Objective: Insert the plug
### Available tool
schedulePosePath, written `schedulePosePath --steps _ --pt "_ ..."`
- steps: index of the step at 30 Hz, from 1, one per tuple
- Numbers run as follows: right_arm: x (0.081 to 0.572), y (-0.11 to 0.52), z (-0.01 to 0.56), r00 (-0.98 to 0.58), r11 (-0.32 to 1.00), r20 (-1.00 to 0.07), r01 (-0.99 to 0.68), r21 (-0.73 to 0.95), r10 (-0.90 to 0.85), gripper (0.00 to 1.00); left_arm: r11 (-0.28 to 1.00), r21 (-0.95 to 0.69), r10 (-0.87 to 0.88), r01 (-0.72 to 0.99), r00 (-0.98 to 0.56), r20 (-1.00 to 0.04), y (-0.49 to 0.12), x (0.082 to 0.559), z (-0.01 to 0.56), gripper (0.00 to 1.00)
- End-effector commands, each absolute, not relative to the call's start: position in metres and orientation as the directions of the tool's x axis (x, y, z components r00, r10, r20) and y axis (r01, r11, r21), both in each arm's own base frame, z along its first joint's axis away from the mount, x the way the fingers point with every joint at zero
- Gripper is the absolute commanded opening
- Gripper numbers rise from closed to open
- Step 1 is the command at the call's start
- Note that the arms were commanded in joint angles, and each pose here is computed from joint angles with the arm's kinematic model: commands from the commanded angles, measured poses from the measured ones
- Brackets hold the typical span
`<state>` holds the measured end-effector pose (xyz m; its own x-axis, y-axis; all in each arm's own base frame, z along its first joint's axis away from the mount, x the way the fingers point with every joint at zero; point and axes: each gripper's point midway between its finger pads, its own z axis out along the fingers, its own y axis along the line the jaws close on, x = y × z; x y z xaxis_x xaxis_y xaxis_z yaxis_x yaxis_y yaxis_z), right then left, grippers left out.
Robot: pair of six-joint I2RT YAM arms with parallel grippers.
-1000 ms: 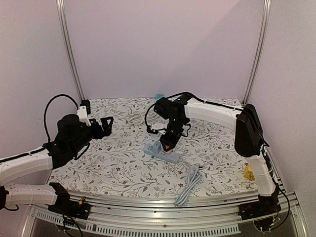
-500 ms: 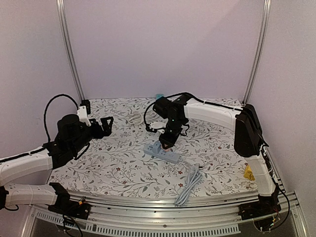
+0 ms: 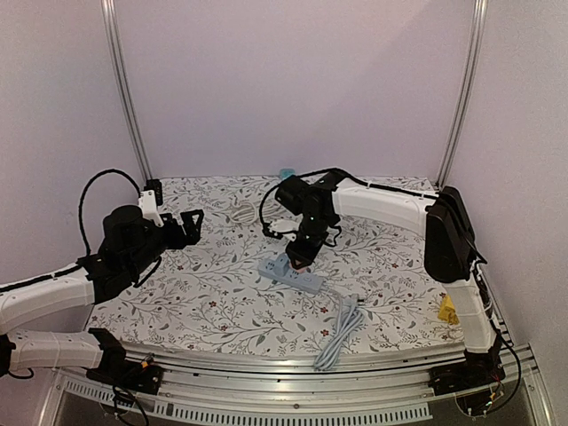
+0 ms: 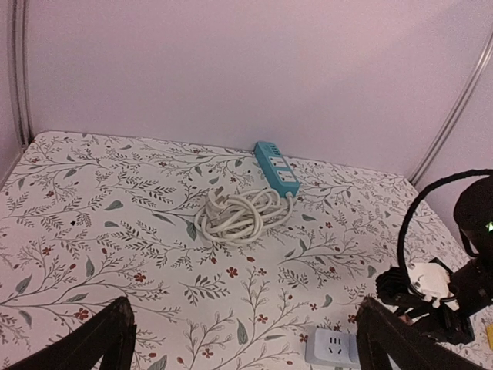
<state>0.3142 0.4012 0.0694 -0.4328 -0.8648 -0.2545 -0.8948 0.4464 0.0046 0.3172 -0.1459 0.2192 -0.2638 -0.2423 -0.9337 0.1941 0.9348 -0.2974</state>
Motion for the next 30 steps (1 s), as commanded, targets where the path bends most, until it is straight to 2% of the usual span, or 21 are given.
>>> schedulePosePath --steps 1,13,19,30 --pt "0.29 0.395 0.057 -0.445 0.449 -0.198 -0.893 0.03 -0.873 0.0 0.945 -0.28 -0.229 0.168 -0.27 -0.935 -0.138 0.318 0.211 0.99" --pt "0.293 0.384 0.062 -0.453 0.466 -0.191 -0.884 -0.027 -0.871 0.0 0.943 -0.284 -0.232 0.174 -0.269 -0.935 -0.139 0.317 0.212 1.0" --pt "0.293 0.365 0.054 -0.487 0.499 -0.134 -0.864 -0.074 -0.863 0.0 0.942 -0.286 -0.235 0.174 -0.265 -0.935 -0.138 0.316 0.214 0.99" --pt "0.275 0.327 0.061 -0.558 0.567 -0.109 -0.818 -0.092 -0.823 0.0 0.94 -0.291 -0.24 0.178 -0.263 -0.935 -0.138 0.316 0.215 0.99"
